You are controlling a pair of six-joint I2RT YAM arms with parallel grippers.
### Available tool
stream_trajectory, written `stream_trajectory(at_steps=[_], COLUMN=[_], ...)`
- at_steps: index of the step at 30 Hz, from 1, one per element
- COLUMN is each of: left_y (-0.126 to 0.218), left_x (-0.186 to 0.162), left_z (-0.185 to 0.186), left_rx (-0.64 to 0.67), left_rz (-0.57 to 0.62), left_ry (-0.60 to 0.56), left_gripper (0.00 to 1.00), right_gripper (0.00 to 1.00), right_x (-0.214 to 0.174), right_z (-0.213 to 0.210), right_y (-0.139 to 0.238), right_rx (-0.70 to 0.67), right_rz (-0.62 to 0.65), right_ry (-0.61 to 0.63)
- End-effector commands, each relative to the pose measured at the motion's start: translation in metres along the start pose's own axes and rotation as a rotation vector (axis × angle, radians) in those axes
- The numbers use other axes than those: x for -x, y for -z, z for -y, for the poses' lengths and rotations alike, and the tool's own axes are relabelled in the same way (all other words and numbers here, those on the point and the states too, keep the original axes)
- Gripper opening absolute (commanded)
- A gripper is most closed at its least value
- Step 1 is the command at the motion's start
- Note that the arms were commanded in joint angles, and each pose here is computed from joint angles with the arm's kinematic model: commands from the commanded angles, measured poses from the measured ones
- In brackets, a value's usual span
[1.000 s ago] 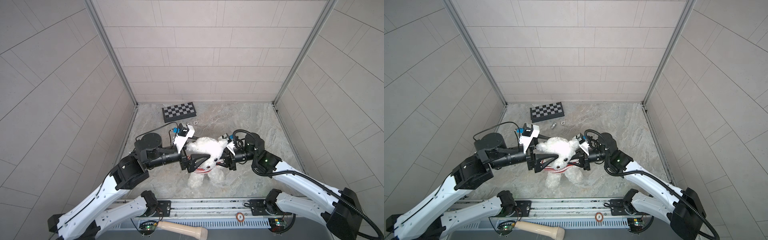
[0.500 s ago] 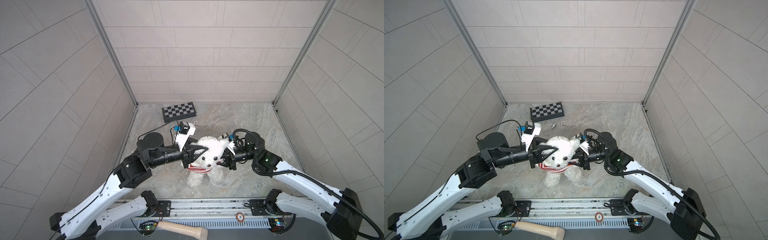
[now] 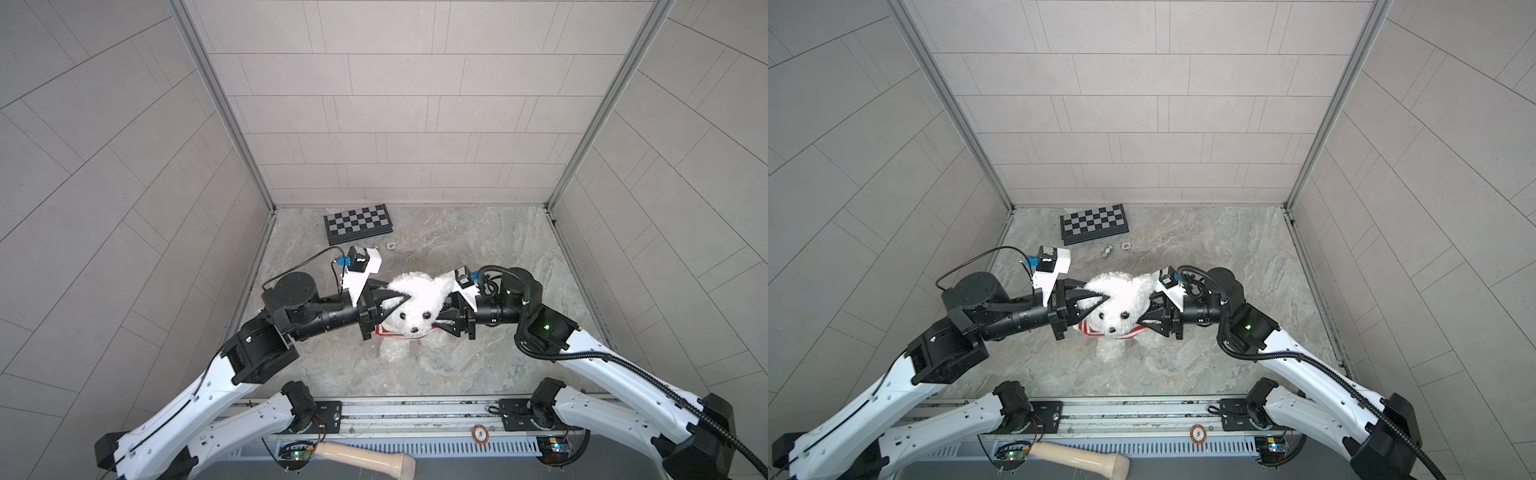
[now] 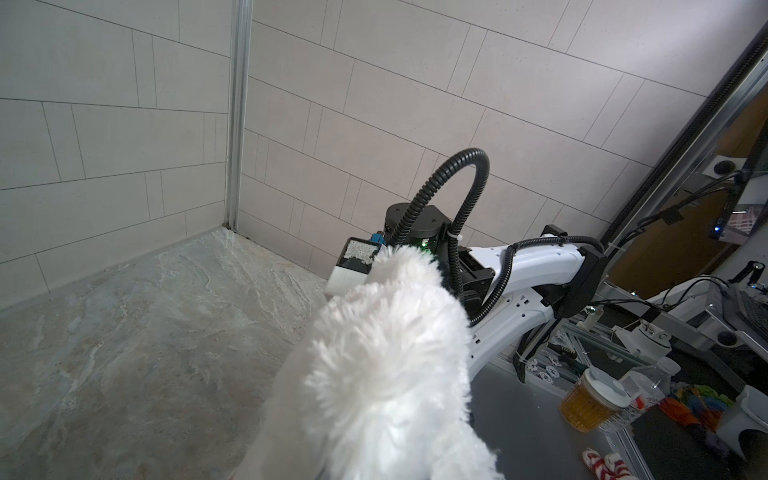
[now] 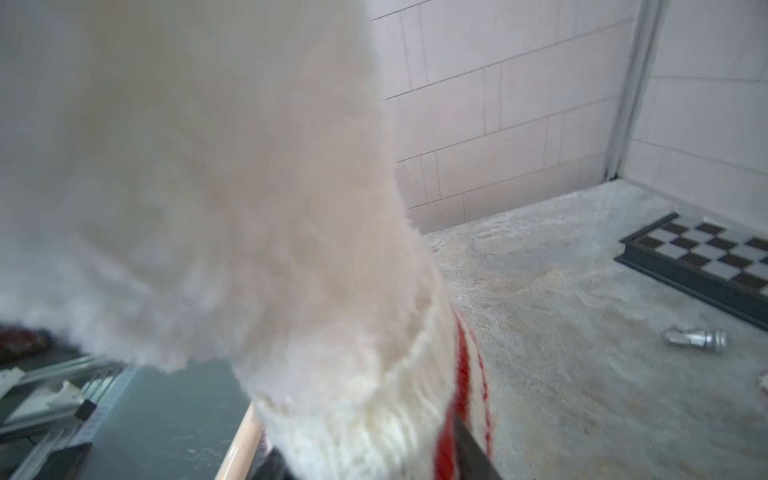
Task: Dress the teddy bear
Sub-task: 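Open the right gripper and draw it back while the left holds the bear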
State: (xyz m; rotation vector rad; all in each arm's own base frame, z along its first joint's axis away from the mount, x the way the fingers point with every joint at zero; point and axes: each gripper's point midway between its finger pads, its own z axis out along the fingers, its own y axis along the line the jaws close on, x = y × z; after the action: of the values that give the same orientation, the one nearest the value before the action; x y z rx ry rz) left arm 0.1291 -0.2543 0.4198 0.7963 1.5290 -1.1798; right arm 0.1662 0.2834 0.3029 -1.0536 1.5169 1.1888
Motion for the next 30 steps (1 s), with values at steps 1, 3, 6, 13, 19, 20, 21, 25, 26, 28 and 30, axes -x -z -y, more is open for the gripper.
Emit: stream_trajectory(at_steps=[1, 3, 6, 13, 19, 20, 21, 25, 26, 28, 30], left_y=[0.011, 0.013, 0.018, 0.031, 0.034, 0.033, 0.033, 0.028, 0.026, 0.022, 0.018], left_x=[0.03, 0.037, 0.05, 0.075, 0.082, 0.082, 0.082, 0.073, 0.071, 0.066, 0.061], left_z=[0.005, 0.005, 0.006, -0.005, -0.005, -0.007, -0.01, -0.032, -0.037, -0.049, -0.059], left_rx=[0.006, 0.011, 0.024, 0.114, 0.106, 0.11, 0.119, 0.183, 0.189, 0.203, 0.207], left_rz=[0.134, 0.154, 0.182, 0.235, 0.25, 0.251, 0.251, 0.231, 0.225, 0.217, 0.213], left_ry=[-0.007, 0.013, 0.039, 0.166, 0.228, 0.25, 0.272, 0.397, 0.426, 0.493, 0.552], left_gripper=[0.0, 0.0, 0.0, 0.0, 0.0, 0.0, 0.0, 0.0, 0.0, 0.0, 0.0], right_gripper=[0.65, 0.69, 0.7, 0.67, 0.6, 0.59, 0.58, 0.49, 0.47, 0.41, 0.4], right_x=[0.002, 0.008, 0.012, 0.012, 0.012, 0.015, 0.018, 0.026, 0.027, 0.025, 0.021], right_z=[0.012, 0.011, 0.015, 0.008, -0.008, -0.012, -0.015, -0.025, -0.027, -0.026, -0.025], right_y=[0.011, 0.018, 0.036, 0.077, 0.092, 0.094, 0.096, 0.102, 0.102, 0.098, 0.092], right_rx=[-0.113, -0.143, -0.236, -0.358, -0.347, -0.348, -0.351, -0.366, -0.37, -0.381, -0.392], right_rz=[0.033, 0.071, 0.127, 0.286, 0.364, 0.371, 0.377, 0.398, 0.395, 0.359, 0.308], right_ry=[0.027, 0.041, 0.067, 0.097, 0.216, 0.251, 0.28, 0.407, 0.43, 0.478, 0.523])
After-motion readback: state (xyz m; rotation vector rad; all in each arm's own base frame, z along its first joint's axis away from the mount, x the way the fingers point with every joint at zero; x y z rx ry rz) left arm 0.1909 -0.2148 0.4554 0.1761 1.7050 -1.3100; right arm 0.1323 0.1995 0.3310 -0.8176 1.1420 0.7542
